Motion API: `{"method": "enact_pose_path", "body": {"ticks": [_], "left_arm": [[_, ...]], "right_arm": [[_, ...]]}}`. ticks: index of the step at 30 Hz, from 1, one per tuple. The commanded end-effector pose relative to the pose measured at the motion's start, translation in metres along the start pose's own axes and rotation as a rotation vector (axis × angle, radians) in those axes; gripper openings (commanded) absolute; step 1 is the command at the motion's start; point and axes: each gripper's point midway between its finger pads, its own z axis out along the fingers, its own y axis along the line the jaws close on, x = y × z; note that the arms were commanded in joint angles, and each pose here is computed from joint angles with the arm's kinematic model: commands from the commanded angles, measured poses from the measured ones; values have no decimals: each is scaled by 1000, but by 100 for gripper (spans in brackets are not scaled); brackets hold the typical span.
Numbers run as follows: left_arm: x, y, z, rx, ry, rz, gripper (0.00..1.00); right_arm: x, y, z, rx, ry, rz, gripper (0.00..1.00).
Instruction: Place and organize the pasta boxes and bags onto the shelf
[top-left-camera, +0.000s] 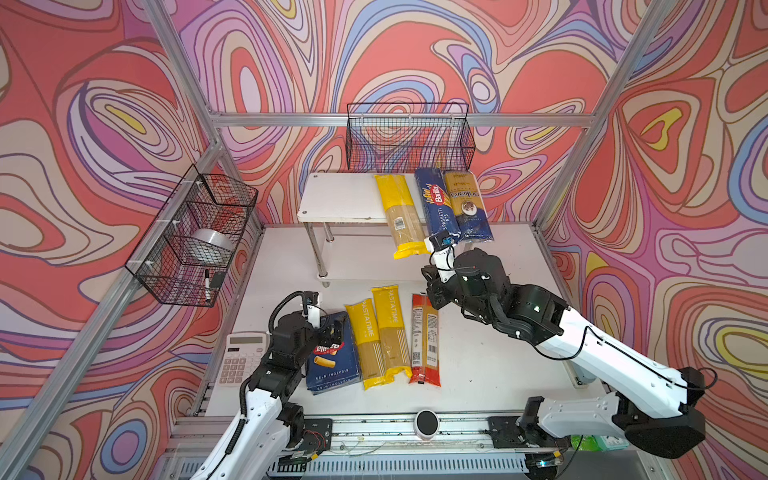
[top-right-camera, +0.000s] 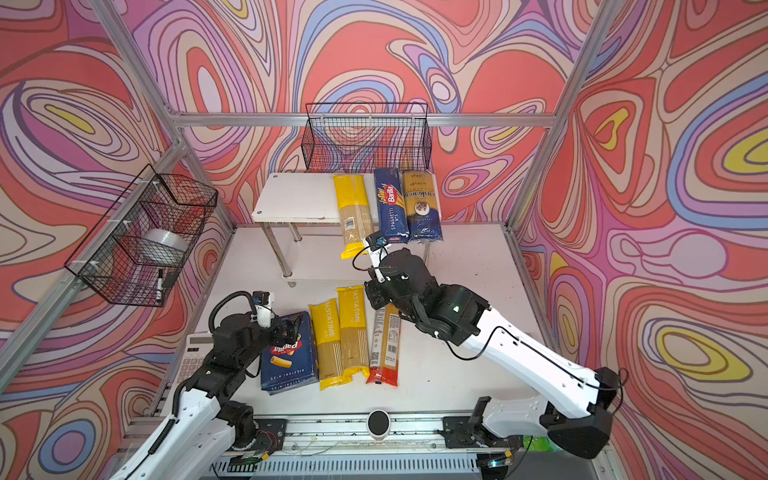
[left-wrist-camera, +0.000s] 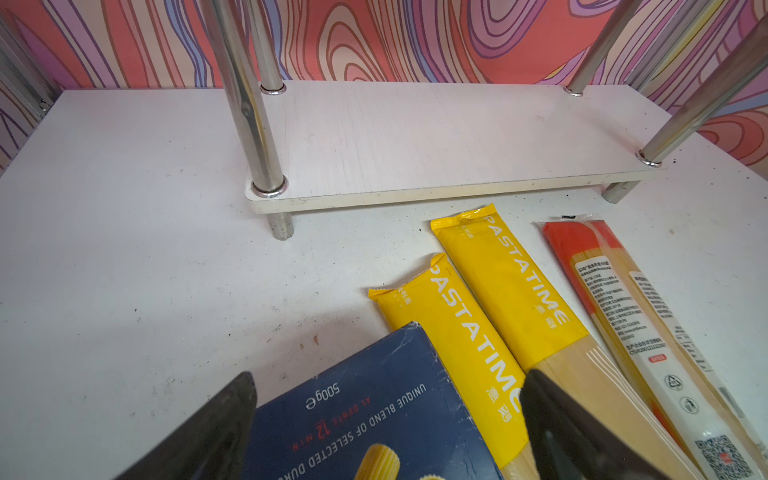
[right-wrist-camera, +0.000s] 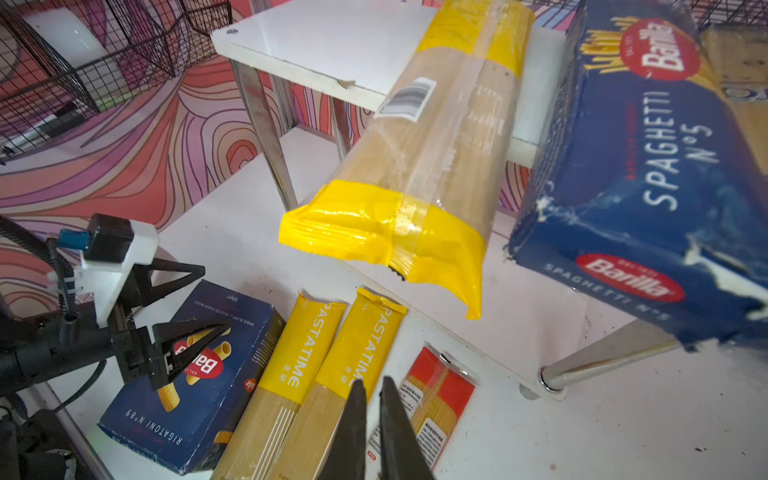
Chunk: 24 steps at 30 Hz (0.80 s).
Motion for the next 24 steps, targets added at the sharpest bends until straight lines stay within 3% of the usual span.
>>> {"method": "enact_pose_path", "body": {"ticks": [1, 4, 24], "left_arm": [[-3, 0, 0, 1, -18, 6, 100], [-3, 1, -1, -5, -21, 4, 100], [-4, 1, -3, -1, -29, 5, 100]], "right_arm": [[-16, 6, 5, -15, -73, 29, 4], [-18, 12, 14, -27, -73, 14, 0], [-37, 23, 37, -33, -128, -17, 0]]}}
